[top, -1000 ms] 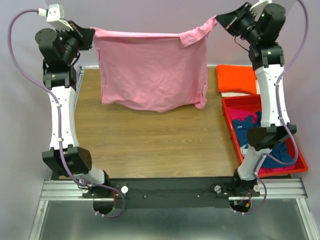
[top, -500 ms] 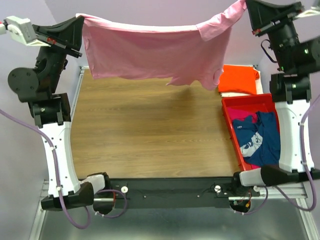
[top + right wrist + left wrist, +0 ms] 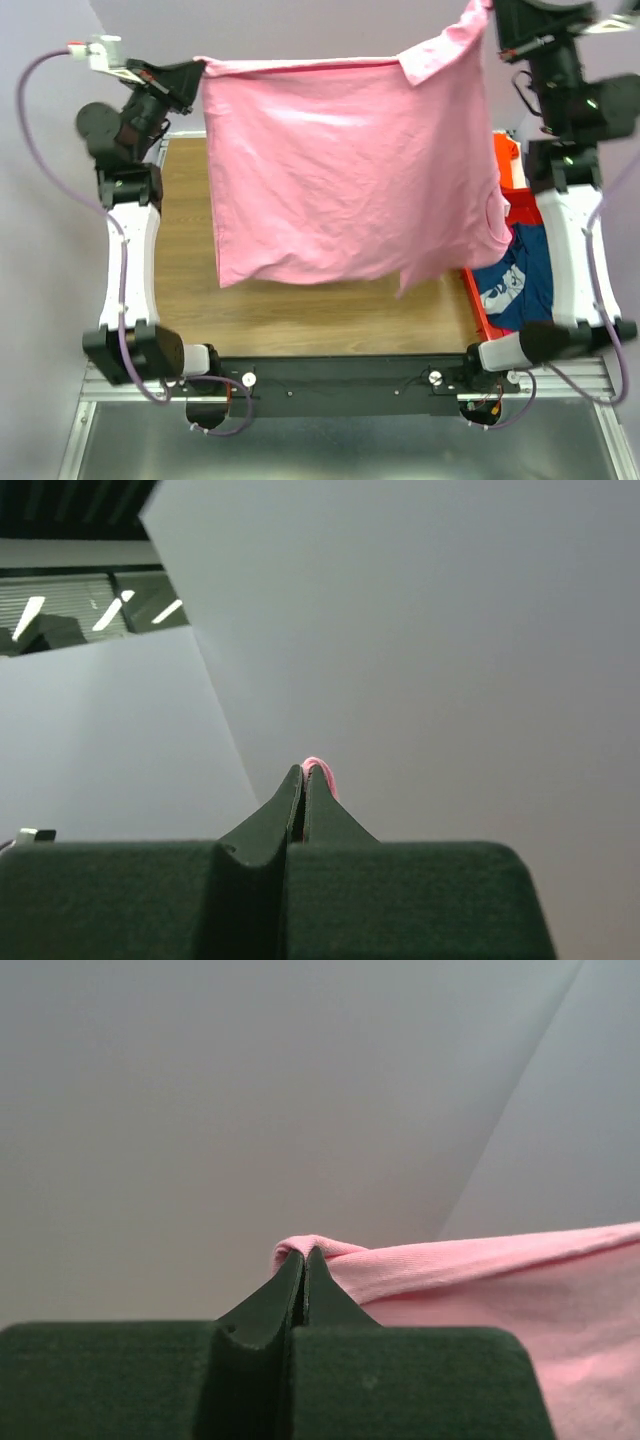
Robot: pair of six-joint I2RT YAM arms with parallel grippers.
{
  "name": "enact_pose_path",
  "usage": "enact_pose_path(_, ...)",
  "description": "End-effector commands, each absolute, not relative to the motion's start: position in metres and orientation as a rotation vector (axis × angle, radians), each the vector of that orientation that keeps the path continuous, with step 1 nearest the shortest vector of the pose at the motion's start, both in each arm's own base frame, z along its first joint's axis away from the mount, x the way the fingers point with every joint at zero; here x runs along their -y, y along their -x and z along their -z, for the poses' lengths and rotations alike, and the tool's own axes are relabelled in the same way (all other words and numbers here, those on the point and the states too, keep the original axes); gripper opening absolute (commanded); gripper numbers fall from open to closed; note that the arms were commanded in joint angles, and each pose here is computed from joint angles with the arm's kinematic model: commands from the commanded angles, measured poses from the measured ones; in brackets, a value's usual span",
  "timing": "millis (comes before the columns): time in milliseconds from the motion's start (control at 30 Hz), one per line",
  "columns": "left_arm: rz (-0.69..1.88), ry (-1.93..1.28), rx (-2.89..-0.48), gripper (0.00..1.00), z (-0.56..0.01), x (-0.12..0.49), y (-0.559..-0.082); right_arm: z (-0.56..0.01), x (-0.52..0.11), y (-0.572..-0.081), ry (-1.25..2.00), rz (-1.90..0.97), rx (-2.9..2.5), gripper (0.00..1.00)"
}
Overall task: Fold and stack the t-shirts
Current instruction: Flatten the tshirt out
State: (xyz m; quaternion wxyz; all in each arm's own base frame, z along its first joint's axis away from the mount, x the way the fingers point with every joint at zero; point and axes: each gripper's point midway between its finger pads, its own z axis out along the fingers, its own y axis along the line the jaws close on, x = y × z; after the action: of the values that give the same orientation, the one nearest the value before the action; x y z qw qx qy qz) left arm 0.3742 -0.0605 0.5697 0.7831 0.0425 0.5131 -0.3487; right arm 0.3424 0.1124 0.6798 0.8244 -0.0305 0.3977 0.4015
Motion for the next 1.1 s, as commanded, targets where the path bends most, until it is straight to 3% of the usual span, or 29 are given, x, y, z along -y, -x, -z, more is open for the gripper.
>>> enact_pose_path(0,0.81,-0.049,-1.289,0.0,-0.501,0.064,-0.434,-0.603,-0.115,-0.444,-0.083,-0.863,-1.111,0.0)
enact_pose_path(100,0.816,-0.045,-1.365,0.0,-0.477,0.064,-0.47,-0.545,-0.121,-0.515,-0.124,-0.854,-1.253,0.0)
enact_pose_path(267,0.826,-0.081,-1.375,0.0,-0.494,0.064,-0.508,-0.525,-0.131,-0.554,-0.115,-0.887,-1.304,0.0)
enact_pose_path(533,0.784,-0.171,-1.24,0.0,-0.555,0.067,-0.488,-0.563,-0.122,-0.53,-0.096,-0.831,-1.225,0.0)
enact_pose_path(700,0.755,-0.216,-1.126,0.0,-0.577,0.072,-0.443,-0.61,-0.113,-0.473,-0.029,-0.767,-1.132,0.0)
enact_pose_path(800,0.69,-0.201,-1.106,0.0,-0.57,0.067,-0.422,-0.601,-0.117,-0.455,0.003,-0.763,-1.156,0.0)
enact_pose_path(933,0.64,-0.107,-1.233,0.0,-0.517,0.056,-0.418,-0.529,-0.105,-0.453,-0.146,-0.746,-1.308,0.0)
enact_pose_path(1033,0.693,-0.006,-1.4,0.0,-0.442,0.057,-0.421,-0.409,-0.092,-0.456,-0.379,-0.712,-1.598,0.0)
enact_pose_path(1067,0.708,0.047,-1.496,0.0,-0.396,0.056,-0.424,-0.34,-0.094,-0.449,-0.462,-0.705,-1.775,0.0)
